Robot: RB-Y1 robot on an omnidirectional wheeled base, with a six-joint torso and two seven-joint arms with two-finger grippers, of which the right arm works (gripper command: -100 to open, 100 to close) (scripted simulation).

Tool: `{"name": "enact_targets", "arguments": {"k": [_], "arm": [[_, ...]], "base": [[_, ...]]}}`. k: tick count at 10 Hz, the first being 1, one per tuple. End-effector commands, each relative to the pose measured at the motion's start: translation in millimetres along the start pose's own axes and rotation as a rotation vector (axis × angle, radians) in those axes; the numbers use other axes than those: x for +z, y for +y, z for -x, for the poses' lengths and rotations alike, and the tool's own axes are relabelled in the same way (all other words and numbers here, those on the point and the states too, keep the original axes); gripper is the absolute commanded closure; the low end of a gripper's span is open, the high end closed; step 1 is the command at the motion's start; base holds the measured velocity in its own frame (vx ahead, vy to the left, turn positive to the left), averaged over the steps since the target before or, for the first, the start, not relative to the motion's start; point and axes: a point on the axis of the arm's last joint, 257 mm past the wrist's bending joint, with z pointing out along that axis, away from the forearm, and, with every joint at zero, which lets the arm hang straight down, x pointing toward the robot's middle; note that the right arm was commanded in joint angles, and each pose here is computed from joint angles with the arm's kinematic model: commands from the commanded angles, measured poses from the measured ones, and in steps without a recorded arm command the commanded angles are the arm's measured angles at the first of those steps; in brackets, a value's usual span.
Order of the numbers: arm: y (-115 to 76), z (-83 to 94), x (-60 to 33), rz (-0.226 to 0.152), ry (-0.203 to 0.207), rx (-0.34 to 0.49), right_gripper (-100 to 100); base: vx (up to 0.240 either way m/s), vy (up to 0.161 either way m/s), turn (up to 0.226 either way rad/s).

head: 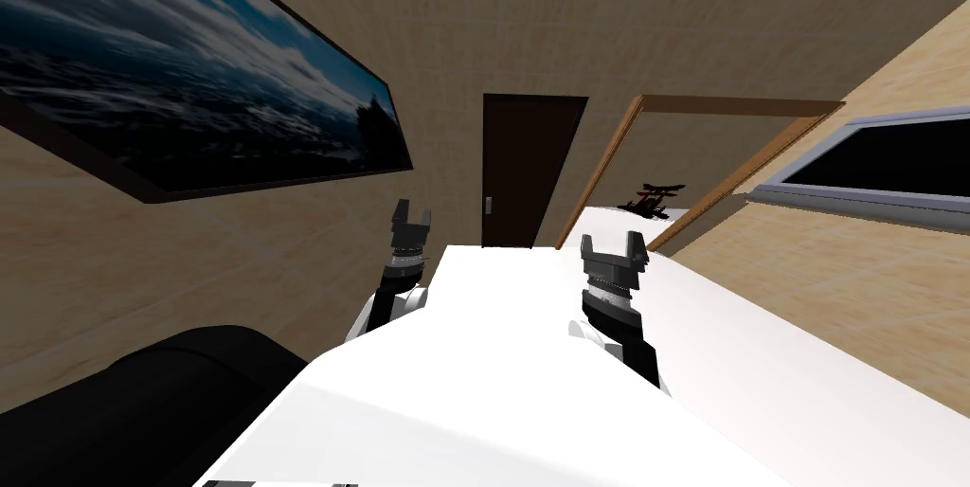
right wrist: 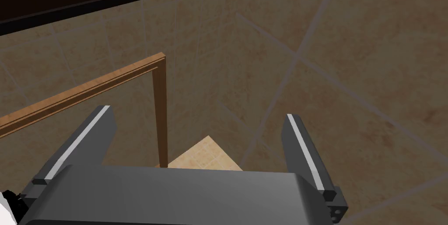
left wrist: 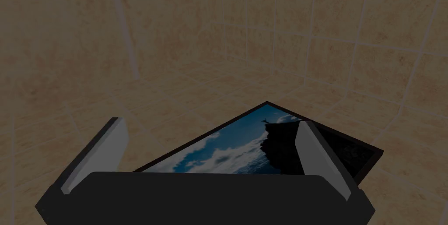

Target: Pull the door open

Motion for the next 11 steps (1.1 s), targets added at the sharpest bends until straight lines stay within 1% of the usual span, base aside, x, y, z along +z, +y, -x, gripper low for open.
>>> {"name": "enact_targets", "arguments": {"k": [1,3,6,7,8,9,11], "arm": [[-10.4,-3.9,-0.7,-0.020,0.016,-0.035,-100],[-21.3,-8.0,-1.6,-0.040,0.032,-0.073,-100],[-44.3,-16.3,-4.2,-0.081,0.067,-0.152,-100],[-49.2,-18.0,-4.9,-0.089,0.074,-0.169,-100],[-54.0,-19.7,-5.5,-0.097,0.081,-0.186,-100],[-63.7,-23.1,-7.0,-0.113,0.097,-0.220,-100],[-73.8,-26.7,-8.7,-0.129,0.113,-0.256,-100]], "base": [[0.085,0.029,-0.001],[0.147,0.044,-0.004],[0.158,0.065,-0.005],[0.156,0.079,-0.005],[0.110,0.048,-0.008],[0.105,0.045,-0.002],[0.112,0.055,-0.005]]}}
